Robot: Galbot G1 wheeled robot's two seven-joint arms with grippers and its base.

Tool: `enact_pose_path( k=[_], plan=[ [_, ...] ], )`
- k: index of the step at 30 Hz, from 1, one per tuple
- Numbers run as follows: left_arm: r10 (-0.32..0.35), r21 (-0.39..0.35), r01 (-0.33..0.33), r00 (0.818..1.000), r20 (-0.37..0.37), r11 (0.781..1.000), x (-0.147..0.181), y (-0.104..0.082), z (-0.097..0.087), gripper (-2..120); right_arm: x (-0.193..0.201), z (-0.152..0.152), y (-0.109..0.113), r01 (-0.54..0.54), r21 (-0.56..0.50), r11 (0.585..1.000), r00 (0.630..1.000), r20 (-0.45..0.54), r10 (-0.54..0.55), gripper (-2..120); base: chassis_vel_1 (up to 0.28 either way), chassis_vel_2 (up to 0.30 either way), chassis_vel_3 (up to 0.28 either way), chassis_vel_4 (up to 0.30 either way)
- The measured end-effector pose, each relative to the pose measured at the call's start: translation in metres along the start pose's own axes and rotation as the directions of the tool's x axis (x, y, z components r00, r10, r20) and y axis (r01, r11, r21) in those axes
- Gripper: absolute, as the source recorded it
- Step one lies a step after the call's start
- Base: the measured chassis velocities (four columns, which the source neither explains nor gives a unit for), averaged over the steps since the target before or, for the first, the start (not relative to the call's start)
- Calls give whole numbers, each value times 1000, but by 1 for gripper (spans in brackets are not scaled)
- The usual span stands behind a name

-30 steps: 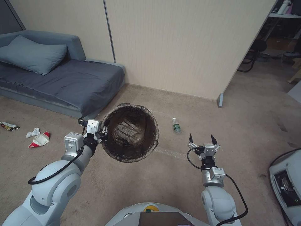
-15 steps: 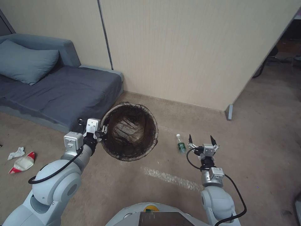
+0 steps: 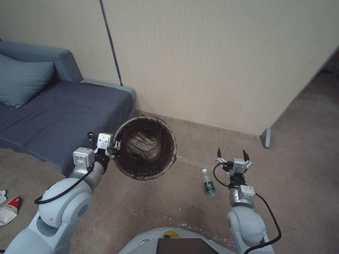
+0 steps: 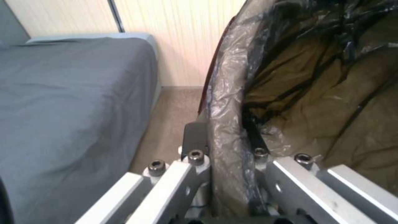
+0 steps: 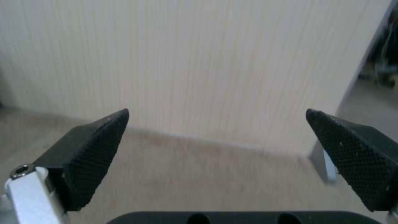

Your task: Pick up the trash bin, then pick up the garbage from the floor and place it into the trash bin.

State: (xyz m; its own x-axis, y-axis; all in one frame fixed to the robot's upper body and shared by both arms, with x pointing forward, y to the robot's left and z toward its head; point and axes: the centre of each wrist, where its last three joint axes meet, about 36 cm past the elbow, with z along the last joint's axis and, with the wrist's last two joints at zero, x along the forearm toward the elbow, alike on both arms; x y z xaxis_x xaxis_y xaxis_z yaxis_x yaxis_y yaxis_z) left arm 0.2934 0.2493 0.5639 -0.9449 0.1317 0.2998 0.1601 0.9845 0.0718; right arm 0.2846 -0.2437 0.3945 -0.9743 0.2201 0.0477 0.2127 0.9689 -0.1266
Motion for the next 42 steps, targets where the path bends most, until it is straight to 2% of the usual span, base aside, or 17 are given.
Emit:
enact_pose_path(
  k=[1, 2, 4, 5, 9, 10, 12, 13, 20, 21, 24, 26, 30, 42],
  plan=[
    [-1, 0, 1, 1000, -2, 1000, -1, 0, 1, 3, -2, -10, -2, 6, -8, 1000, 998, -59, -6, 100, 99, -72, -52, 61],
    [-1, 0, 1, 1000, -2, 1000, -1, 0, 1, 3, -2, -10, -2, 6, -8, 1000, 998, -59, -6, 100, 99, -72, -52, 61],
    [-4, -1, 4, 1000, -6, 1000, -3, 0, 2, 3, -6, -28, -6, 20, -43, 999, 979, -200, -29, 100, 84, -42, -48, 52],
    [-4, -1, 4, 1000, -6, 1000, -3, 0, 2, 3, -6, -28, -6, 20, -43, 999, 979, -200, -29, 100, 69, -42, -48, 42],
    [-5, 0, 5, 1000, -8, 1000, -5, 0, 3, 3, -17, -36, -11, 78, -122, 989, 923, -367, -118, 100, 0, 0, 0, 0],
    [-5, 0, 5, 1000, -8, 1000, -5, 0, 3, 3, -17, -36, -11, 78, -122, 989, 923, -367, -118, 100, 0, 0, 0, 0],
    [-8, 0, 8, 1000, -10, 1000, -6, 0, 4, 3, -22, -33, -10, 105, -184, 977, 886, -429, -176, 100, 0, 0, 0, 0],
    [-8, 0, 8, 1000, -10, 1000, -6, 0, 4, 3, -22, -33, -10, 105, -184, 977, 886, -429, -176, 100, 0, 0, 0, 0],
    [-12, -4, 12, 1000, -15, 1000, -6, 1, 5, 3, -50, -23, 0, 153, -276, 949, 799, -530, -284, 100, 0, 0, 0, 0],
    [-12, -4, 12, 1000, -15, 1000, -6, 1, 5, 3, -50, -23, 0, 153, -276, 949, 799, -530, -284, 100, 0, 0, 0, 0],
    [-11, -8, 10, 1000, -10, 1000, -4, 0, 4, 3, -64, -13, 9, 161, -317, 935, 754, -572, -323, 100, 0, 0, 0, 0],
    [-10, -9, 10, 1000, -9, 1000, -4, 0, 4, 3, -67, -10, 11, 163, -321, 933, 742, -583, -331, 100, 0, 0, 0, 0],
    [-9, -16, 8, 1000, -8, 1000, -3, 0, 3, 3, -85, 12, 30, 178, -320, 931, 689, -635, -349, 100, 0, 0, 0, 0],
    [-10, -16, 10, 1000, -11, 1000, -4, 1, 3, 3, -115, 53, 49, 143, -280, 949, 619, -723, -306, 100, 0, 0, 0, 0]
  ],
)
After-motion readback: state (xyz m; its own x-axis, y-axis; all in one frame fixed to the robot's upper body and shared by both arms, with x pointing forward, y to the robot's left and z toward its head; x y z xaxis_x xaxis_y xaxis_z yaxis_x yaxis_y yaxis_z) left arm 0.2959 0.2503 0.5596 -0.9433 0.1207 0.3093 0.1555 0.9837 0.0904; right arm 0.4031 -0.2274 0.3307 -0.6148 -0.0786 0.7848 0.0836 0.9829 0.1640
